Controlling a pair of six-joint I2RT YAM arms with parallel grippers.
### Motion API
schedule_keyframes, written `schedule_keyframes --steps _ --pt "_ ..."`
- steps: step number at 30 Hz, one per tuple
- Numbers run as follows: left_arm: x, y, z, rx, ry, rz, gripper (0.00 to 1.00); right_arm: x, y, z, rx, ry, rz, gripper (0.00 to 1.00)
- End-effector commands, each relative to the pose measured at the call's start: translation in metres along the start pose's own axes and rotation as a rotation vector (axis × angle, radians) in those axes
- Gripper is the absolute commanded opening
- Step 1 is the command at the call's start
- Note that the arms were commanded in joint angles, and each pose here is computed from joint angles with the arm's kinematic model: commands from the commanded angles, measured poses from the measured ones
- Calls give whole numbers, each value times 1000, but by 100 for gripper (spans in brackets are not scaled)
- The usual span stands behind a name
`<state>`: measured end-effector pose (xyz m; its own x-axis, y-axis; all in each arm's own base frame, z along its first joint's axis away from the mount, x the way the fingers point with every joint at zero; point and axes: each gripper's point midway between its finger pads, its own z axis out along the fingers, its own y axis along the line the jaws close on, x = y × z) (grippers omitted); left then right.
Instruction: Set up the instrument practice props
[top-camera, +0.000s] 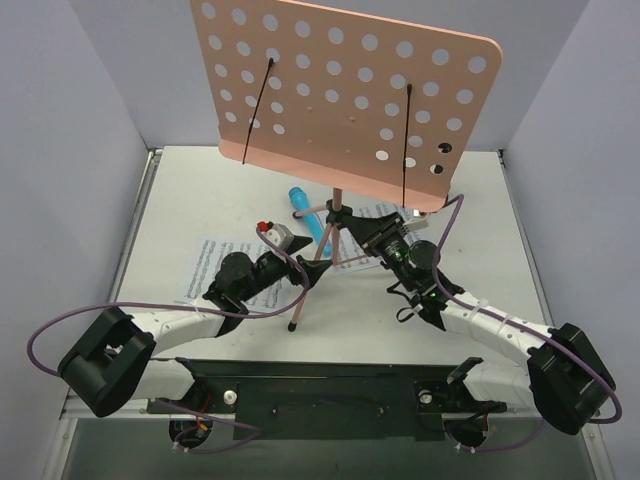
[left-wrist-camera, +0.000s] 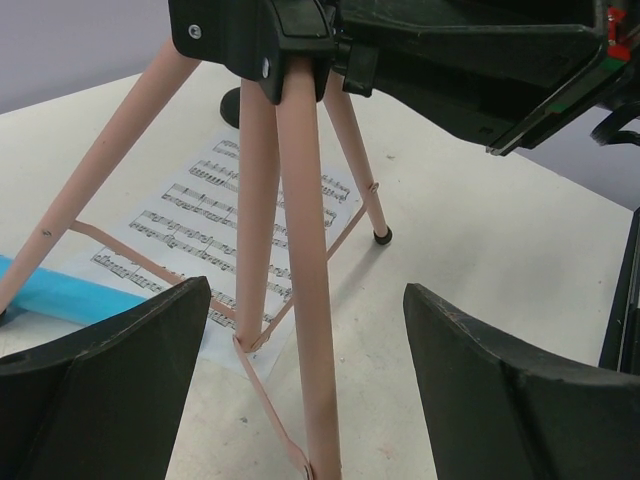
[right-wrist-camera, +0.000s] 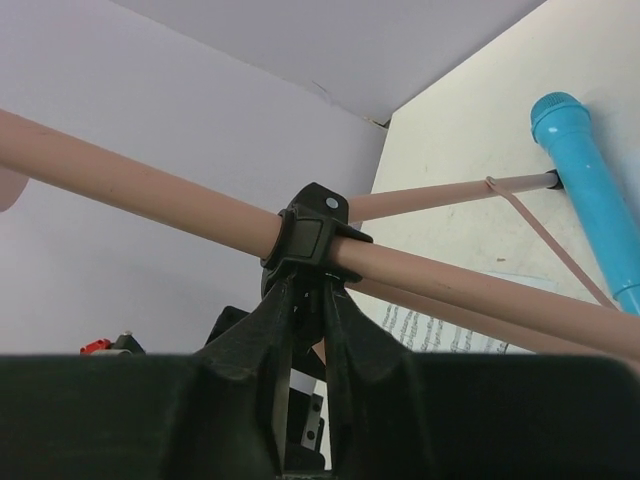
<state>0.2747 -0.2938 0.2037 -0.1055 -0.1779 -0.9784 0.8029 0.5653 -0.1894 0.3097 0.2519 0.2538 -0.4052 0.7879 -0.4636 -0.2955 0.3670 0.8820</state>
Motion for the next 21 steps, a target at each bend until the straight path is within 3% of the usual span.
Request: schedule_keyframes --steps 1,3,8,21 --pt "-11 -8 2 38 -53 33 89 -10 16 10 -39 -48 101 4" --pt "-10 -8 2 39 -53 34 89 -8 14 12 -36 -52 146 0" --pt "-9 -5 3 34 -48 47 85 -6 6 12 -19 -82 297 0" --pt "-3 -6 9 46 -23 60 83 25 -27 15 104 -63 862 0"
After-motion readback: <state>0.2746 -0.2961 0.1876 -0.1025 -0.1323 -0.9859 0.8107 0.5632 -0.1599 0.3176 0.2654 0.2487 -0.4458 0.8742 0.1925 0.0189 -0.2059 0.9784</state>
